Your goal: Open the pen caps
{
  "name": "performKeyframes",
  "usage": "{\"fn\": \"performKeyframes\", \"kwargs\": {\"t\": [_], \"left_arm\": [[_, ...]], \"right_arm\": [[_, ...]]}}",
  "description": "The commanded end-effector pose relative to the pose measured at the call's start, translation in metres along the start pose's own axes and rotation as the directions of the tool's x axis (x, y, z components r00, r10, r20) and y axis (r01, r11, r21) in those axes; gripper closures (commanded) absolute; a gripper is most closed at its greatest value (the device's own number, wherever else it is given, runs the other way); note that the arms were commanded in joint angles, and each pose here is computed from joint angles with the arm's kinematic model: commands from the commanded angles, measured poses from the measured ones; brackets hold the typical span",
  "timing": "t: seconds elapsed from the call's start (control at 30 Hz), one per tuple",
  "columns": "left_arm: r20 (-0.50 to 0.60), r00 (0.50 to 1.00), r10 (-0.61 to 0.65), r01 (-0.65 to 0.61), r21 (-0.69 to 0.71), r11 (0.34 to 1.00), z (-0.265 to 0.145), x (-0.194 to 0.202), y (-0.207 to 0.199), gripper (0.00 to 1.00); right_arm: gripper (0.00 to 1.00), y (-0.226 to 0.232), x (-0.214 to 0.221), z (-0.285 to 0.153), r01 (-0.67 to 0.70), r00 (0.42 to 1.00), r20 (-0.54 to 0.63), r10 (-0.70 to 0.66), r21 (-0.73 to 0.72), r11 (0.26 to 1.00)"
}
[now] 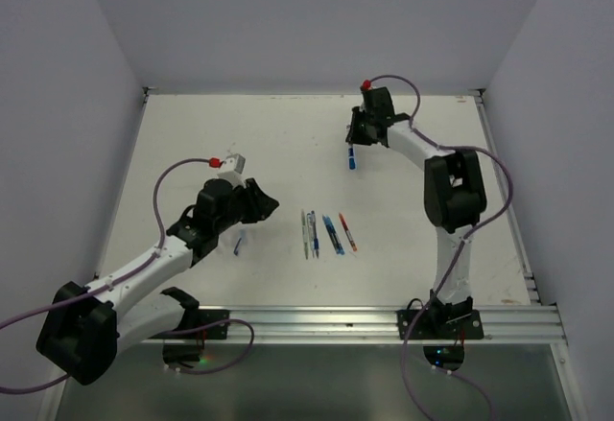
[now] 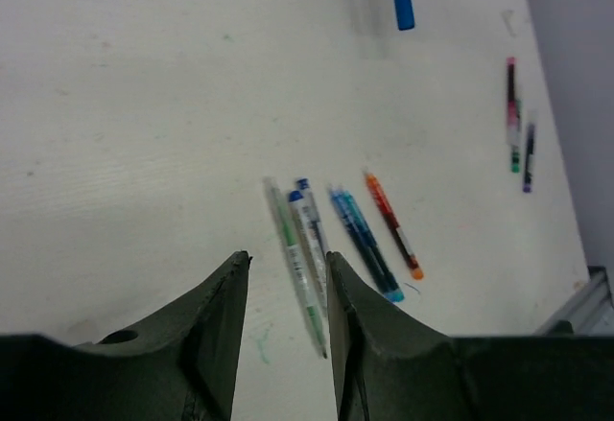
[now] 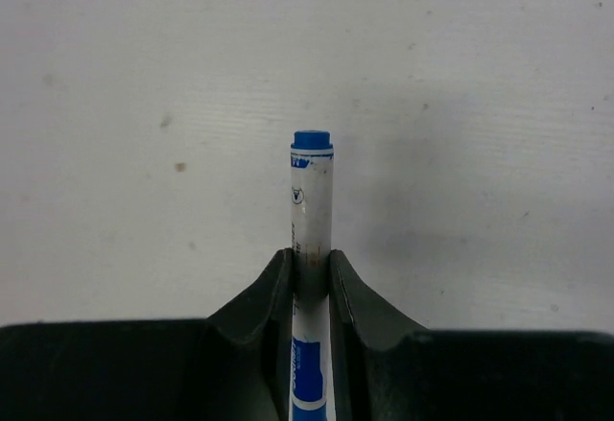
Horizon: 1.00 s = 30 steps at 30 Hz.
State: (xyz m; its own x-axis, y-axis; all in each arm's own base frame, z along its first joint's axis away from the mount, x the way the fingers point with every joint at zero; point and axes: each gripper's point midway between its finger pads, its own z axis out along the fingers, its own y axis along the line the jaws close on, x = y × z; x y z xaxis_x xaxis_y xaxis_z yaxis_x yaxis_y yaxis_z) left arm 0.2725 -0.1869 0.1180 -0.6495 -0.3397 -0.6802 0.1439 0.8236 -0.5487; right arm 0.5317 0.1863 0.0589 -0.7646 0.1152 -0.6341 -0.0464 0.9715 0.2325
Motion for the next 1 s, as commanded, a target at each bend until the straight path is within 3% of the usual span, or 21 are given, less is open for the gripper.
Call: {"fn": "performKeyframes", "kwargs": {"t": [0.0, 0.03, 0.07, 0.13, 0.2, 0.23, 0.27, 0.37, 0.53, 0.73, 0.97], "left_arm": [[0.002, 0.998, 0.063, -0.059, 0.359, 0.931, -0.011, -0.001, -0.063, 0.59], [0.035, 0.998, 0.057, -0.067, 0.419, 0.905, -0.014, -0.008, -0.075, 0.58], [0.029, 0.999, 0.035, -0.044, 0.457, 0.889, -0.017, -0.008, -0.083, 0.57], [0.035, 0.999, 0.030, -0.044, 0.535, 0.844, -0.025, -0.010, -0.098, 0.55], [0.023, 1.000, 0.017, -0.027, 0.583, 0.812, -0.032, -0.009, -0.108, 0.52], [0.043, 0.999, 0.015, -0.039, 0.612, 0.790, -0.036, -0.013, -0.116, 0.52], [0.043, 0.999, 0.006, -0.032, 0.630, 0.776, -0.040, -0.014, -0.122, 0.50], [0.056, 0.998, -0.004, -0.035, 0.684, 0.729, -0.050, -0.016, -0.140, 0.48], [0.038, 0.999, -0.006, -0.024, 0.733, 0.679, -0.056, -0.006, -0.166, 0.46], [-0.003, 1.000, -0.008, 0.007, 0.748, 0.663, -0.051, 0.012, -0.178, 0.46], [-0.020, 1.000, -0.010, 0.022, 0.778, 0.627, -0.051, 0.021, -0.199, 0.45]], "right_arm": [[1.00, 0.082, -0.099, -0.125, 0.011, 0.927, 0.349, 0.139, -0.394, 0.919], [1.00, 0.077, -0.070, -0.122, -0.013, 0.939, 0.307, 0.155, -0.418, 0.908], [1.00, 0.091, -0.087, -0.160, 0.001, 0.902, 0.373, 0.216, -0.503, 0.864], [1.00, 0.096, -0.049, -0.168, -0.020, 0.924, 0.297, 0.240, -0.589, 0.808], [1.00, 0.111, -0.046, -0.207, -0.007, 0.905, 0.300, 0.302, -0.699, 0.715], [1.00, 0.107, -0.019, -0.203, -0.047, 0.917, 0.245, 0.316, -0.718, 0.694], [1.00, 0.114, -0.022, -0.220, -0.045, 0.899, 0.245, 0.364, -0.774, 0.632], [1.00, 0.117, 0.011, -0.241, -0.066, 0.908, 0.179, 0.379, -0.831, 0.552], [1.00, 0.114, 0.036, -0.277, -0.041, 0.903, 0.200, 0.380, -0.840, 0.541], [1.00, 0.103, 0.057, -0.290, -0.056, 0.906, 0.204, 0.371, -0.811, 0.583], [1.00, 0.101, 0.067, -0.300, -0.058, 0.907, 0.195, 0.374, -0.821, 0.568]]}}
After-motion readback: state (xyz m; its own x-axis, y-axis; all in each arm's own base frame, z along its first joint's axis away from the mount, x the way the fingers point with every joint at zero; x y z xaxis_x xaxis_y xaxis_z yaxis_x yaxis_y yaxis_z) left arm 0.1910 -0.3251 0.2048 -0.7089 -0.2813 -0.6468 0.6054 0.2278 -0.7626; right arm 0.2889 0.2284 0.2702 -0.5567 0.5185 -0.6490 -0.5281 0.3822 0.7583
